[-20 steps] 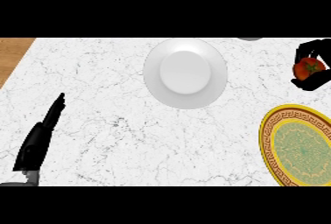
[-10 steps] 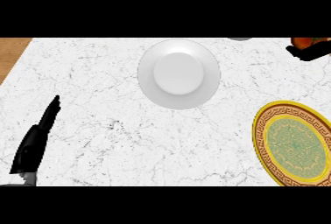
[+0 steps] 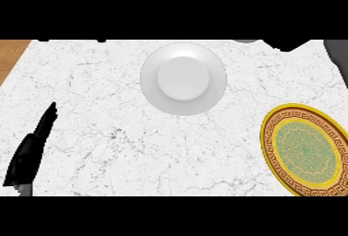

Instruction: Pick the tomato from the plate and place it in the plate

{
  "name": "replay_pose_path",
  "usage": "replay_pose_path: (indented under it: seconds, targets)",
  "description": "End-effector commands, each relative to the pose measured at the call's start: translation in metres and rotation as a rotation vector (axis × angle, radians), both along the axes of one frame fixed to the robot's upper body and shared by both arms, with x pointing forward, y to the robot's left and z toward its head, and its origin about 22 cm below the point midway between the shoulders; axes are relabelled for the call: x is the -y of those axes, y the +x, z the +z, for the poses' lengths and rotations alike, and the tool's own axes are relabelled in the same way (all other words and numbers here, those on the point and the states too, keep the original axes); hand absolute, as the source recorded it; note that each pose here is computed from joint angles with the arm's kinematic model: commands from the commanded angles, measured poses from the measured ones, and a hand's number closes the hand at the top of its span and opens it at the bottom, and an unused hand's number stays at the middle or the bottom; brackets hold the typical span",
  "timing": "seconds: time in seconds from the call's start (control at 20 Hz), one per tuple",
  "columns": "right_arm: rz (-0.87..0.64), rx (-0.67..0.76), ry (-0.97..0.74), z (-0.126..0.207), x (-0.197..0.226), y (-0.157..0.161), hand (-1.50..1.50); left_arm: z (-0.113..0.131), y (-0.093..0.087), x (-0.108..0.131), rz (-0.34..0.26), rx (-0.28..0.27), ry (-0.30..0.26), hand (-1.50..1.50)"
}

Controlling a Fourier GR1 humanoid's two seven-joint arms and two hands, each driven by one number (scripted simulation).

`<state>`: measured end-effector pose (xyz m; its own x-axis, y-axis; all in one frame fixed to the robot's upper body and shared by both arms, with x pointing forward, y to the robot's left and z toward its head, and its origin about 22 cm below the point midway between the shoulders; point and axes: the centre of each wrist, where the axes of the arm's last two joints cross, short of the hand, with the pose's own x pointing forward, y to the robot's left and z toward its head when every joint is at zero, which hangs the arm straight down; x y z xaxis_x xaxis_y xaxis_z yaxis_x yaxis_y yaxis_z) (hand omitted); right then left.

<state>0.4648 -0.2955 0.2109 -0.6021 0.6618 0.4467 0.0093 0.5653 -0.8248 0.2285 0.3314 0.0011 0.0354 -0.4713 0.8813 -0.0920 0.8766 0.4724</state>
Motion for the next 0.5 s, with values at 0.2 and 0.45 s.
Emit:
replay_pose_path:
  seconds: [0.2, 0.45]
  targets:
    - [0.069, -0.093, 0.043, 0.008, -0.08, 0.009, 1.5, -0.009, -0.013, -0.014, 0.01, -0.002, 0.011, 0.0]
    - [0.059, -0.192, -0.016, -0.013, -0.136, 0.01, 1.5, -0.014, -0.02, -0.007, -0.008, -0.005, 0.003, 0.0]
